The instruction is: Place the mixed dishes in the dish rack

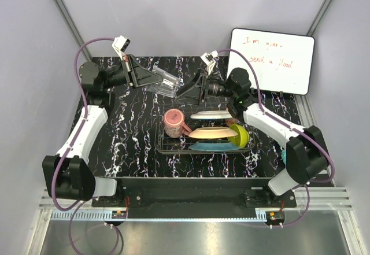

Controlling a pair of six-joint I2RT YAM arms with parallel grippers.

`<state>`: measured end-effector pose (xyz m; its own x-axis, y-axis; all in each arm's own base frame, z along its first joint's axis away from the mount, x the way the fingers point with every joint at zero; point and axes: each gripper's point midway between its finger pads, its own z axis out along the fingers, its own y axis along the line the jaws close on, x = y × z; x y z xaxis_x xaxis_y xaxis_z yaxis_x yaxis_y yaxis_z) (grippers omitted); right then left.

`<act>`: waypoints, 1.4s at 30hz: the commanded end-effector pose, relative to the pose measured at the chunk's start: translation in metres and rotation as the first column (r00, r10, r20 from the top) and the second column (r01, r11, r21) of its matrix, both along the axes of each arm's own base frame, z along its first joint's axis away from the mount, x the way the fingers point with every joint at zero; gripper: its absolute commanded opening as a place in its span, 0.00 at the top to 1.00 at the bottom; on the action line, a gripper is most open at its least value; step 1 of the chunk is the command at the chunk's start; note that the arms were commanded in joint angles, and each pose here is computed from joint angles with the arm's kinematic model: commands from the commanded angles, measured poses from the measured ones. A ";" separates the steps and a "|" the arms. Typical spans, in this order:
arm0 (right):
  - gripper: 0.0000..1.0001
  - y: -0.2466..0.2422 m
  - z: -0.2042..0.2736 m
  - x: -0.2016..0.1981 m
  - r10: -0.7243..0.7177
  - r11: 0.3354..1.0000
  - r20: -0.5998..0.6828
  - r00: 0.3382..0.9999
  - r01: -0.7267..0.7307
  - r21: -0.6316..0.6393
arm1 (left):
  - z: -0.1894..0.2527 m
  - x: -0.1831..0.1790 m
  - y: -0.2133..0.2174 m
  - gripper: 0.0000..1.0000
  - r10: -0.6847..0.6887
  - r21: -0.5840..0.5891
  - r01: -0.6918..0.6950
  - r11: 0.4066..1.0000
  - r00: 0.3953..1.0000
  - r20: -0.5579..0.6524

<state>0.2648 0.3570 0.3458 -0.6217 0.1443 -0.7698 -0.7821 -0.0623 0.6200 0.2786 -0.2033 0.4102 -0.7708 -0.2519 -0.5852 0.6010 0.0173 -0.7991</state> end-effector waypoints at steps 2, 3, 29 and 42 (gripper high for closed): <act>0.00 0.003 0.027 0.016 -0.054 0.995 0.066 0.996 0.049 0.081 | 0.006 -0.003 -0.005 1.00 -0.014 -0.011 0.014 1.000 0.998 0.056; 0.00 0.003 0.029 0.018 -0.062 0.994 0.077 0.995 0.055 0.093 | 0.005 -0.004 -0.007 1.00 -0.020 -0.012 0.021 1.000 0.998 0.052; 0.21 0.012 0.022 0.036 -0.070 0.992 -0.045 0.997 0.074 0.100 | 0.008 0.017 -0.009 1.00 0.014 -0.035 -0.011 0.999 0.997 0.076; 0.15 0.010 0.023 0.042 -0.131 0.987 -0.035 0.991 0.134 0.086 | 0.009 0.022 -0.005 1.00 0.038 -0.037 -0.035 0.999 0.996 0.081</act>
<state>0.3104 0.3723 0.3429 -0.6713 0.2514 -0.6972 -0.7227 -0.0135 0.6910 0.3039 -0.2099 0.3926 -0.7884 -0.2704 -0.5525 0.5703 0.0151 -0.8213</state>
